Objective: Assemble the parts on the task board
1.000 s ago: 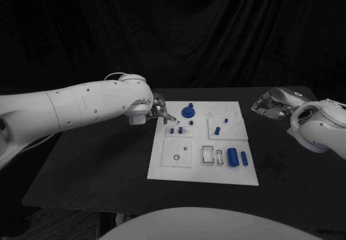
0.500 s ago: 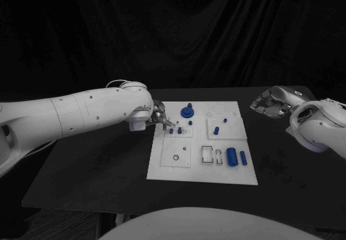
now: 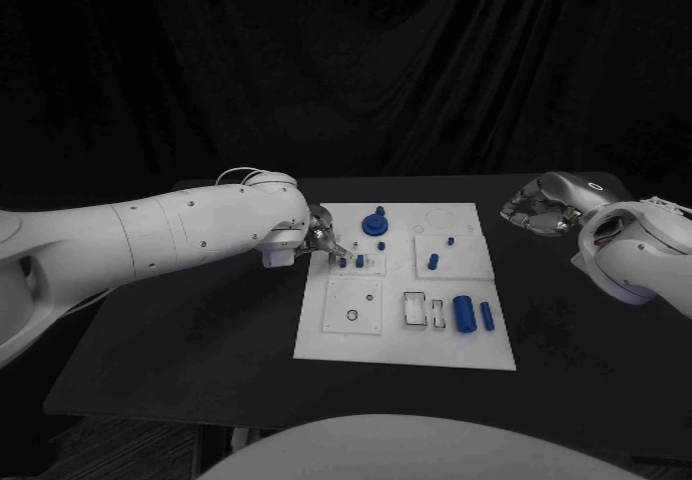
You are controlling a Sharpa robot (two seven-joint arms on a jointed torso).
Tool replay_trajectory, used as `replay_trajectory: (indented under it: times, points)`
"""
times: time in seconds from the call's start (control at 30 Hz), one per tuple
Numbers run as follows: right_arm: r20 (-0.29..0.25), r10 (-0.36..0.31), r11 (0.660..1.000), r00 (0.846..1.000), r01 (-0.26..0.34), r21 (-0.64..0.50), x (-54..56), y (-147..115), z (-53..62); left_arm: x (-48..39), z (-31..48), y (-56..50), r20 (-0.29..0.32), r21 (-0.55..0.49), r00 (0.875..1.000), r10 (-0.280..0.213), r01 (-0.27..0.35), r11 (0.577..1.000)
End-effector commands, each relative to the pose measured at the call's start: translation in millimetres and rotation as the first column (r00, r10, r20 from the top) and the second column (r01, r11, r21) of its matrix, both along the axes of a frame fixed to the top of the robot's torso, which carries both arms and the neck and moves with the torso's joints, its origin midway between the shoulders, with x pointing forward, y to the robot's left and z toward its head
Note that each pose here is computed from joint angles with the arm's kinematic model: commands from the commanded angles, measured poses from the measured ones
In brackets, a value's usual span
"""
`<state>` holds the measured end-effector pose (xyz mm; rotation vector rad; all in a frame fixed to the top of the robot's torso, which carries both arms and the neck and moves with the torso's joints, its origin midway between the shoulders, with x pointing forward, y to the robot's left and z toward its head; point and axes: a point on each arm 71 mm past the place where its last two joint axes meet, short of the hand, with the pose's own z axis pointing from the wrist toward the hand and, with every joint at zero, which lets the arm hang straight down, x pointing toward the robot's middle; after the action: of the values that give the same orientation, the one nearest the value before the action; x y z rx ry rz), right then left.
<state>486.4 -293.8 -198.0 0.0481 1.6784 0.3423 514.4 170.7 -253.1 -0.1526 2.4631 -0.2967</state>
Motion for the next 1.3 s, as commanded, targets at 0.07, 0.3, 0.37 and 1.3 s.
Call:
replay_trajectory:
  times: [0.07, 0.3, 0.37, 1.3]
  points:
    - [-0.009, -0.004, 1.0, 1.0, 0.004, -0.004, -0.4, -0.5, -1.0, 1.0, -1.7, -2.9, 0.022, -0.026, 1.0, -0.008, 0.009, 1.0]
    - [-0.015, -0.005, 1.0, 1.0, 0.005, -0.007, -0.4, -0.2, -1.5, 1.3, -6.2, -3.7, 0.011, -0.022, 1.0, -0.01, 0.011, 1.0]
    - [-0.016, -0.006, 1.0, 1.0, 0.005, -0.007, -0.4, -0.2, -1.5, 1.1, -7.2, -4.2, 0.009, -0.023, 1.0, -0.012, 0.012, 1.0]
    - [-0.047, -0.01, 1.0, 0.999, 0.009, -0.022, 0.0, 1.8, -4.0, -1.7, -13.9, -11.3, 0.005, -0.053, 0.999, -0.036, 0.036, 0.998]
